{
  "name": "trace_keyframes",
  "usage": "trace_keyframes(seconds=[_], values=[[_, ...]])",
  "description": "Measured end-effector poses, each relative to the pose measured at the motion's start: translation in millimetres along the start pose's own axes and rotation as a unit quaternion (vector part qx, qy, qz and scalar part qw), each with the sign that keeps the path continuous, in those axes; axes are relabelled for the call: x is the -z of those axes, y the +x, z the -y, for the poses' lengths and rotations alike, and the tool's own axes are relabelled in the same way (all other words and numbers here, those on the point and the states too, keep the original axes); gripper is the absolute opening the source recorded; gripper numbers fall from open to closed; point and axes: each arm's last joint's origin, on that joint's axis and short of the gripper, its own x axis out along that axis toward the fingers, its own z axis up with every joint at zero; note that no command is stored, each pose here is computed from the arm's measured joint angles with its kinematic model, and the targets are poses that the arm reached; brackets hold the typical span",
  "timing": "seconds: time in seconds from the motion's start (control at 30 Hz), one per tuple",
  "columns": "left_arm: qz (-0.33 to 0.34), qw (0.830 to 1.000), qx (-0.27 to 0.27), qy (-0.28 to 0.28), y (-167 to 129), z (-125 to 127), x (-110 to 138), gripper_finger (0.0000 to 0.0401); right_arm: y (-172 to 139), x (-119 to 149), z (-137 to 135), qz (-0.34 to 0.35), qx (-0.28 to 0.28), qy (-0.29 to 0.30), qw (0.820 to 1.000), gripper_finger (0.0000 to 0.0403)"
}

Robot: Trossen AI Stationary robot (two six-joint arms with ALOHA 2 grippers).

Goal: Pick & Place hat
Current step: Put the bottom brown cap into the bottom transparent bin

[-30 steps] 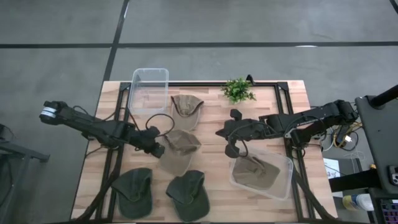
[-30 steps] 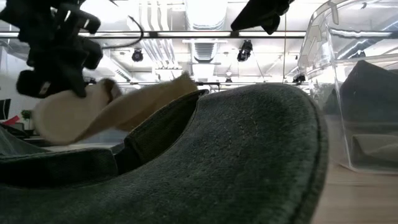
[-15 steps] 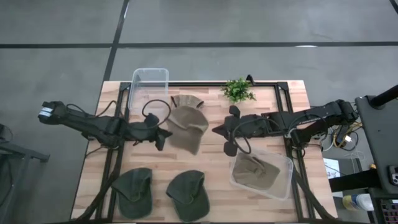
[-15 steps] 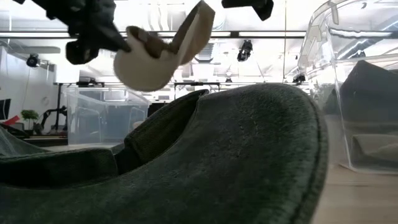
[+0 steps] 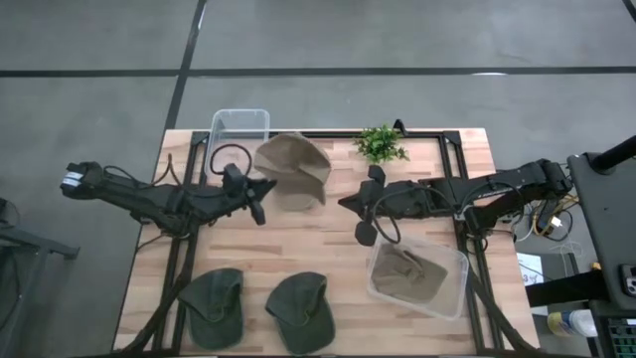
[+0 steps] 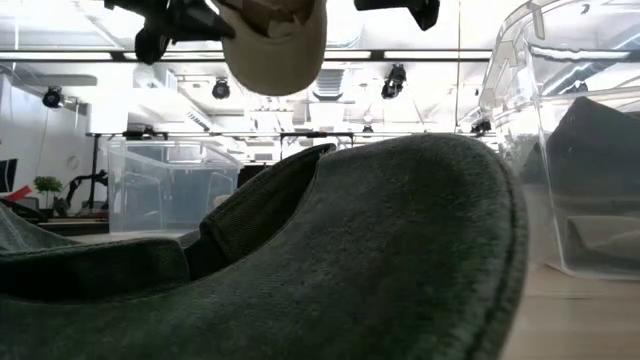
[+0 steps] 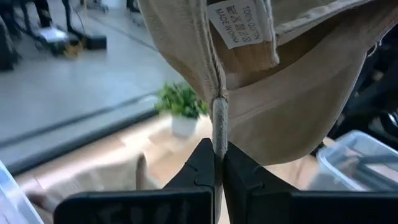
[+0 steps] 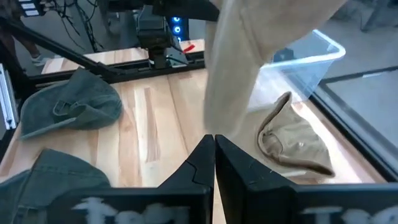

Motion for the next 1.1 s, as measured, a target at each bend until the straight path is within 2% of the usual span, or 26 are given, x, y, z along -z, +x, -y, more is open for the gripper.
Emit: trace_keyframes(seconds=[0.23, 0.43, 0.6, 0.73, 1.1], values=[[0.054, 0.998, 0.003, 0.016, -2, 2, -13, 0.0007, -2, -9, -4, 0.049, 0.001, -0.047, 0.998, 0.0017], [0.089, 0.995, -0.03, 0.041, -6, -1, -22, 0.0007, -3, -15, -6, 0.081, -0.001, -0.064, 0.995, 0.0074], [0.11, 0.992, -0.034, 0.055, -9, -1, -29, 0.0007, -3, -17, -4, 0.09, 0.044, -0.087, 0.991, 0.013], [0.124, 0.989, -0.036, 0.068, -10, -1, -33, 0.0007, -4, -20, -1, 0.104, 0.101, -0.101, 0.984, 0.0156], [0.137, 0.988, -0.034, 0.067, -9, -1, -36, 0.0007, 4, -30, -4, 0.161, 0.111, -0.13, 0.972, 0.0187]])
